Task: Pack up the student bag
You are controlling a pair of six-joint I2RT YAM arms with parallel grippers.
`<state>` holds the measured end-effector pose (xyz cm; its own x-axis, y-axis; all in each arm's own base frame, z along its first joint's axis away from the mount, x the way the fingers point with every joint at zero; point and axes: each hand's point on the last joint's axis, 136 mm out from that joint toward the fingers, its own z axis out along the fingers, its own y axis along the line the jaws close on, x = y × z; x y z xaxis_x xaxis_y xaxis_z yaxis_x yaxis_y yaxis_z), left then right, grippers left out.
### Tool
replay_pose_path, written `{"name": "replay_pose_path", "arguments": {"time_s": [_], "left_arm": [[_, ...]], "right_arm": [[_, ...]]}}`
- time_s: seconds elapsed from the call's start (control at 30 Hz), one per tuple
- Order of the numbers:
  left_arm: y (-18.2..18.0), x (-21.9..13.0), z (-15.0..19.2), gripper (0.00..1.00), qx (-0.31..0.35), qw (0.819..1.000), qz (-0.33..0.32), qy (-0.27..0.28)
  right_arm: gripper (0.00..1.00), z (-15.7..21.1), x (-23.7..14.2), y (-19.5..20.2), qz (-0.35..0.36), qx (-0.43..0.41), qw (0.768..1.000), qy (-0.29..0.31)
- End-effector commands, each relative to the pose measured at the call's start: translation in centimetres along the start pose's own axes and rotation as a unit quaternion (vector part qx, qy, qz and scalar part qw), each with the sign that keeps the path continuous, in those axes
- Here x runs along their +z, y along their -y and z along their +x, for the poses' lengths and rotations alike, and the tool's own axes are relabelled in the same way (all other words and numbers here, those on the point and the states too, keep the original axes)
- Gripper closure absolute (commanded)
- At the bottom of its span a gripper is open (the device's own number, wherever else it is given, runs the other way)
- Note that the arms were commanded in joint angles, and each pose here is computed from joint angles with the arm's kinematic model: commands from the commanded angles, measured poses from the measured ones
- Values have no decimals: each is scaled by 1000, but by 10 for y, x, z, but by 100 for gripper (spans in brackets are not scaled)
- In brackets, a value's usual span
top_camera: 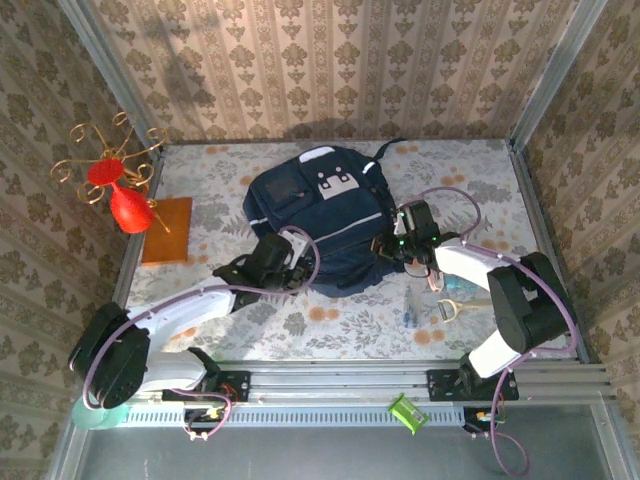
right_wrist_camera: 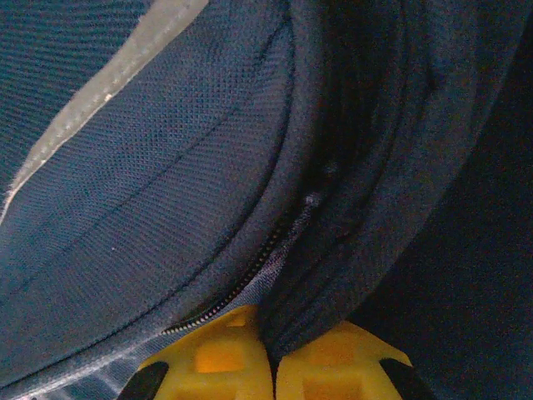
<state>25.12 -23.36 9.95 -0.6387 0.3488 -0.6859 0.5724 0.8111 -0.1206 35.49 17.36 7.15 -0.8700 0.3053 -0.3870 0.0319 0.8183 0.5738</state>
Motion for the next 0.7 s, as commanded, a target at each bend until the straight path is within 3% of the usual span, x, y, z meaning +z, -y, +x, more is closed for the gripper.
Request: {"name": "replay_pose_path", "arguments": {"time_s": [0.0, 0.37, 0.67], "left_arm": [[-34, -11, -1, 100, 9, 998, -58, -5], [-101, -7, -19, 100, -78, 988, -129, 31], [-136, 8, -44, 100, -102, 982, -150, 49]], "right_arm": [[100, -1, -13, 15, 23, -23, 999, -9], [100, -11, -5, 30, 41, -51, 997, -50], [100, -22, -9, 43, 81, -66, 994, -45]]}}
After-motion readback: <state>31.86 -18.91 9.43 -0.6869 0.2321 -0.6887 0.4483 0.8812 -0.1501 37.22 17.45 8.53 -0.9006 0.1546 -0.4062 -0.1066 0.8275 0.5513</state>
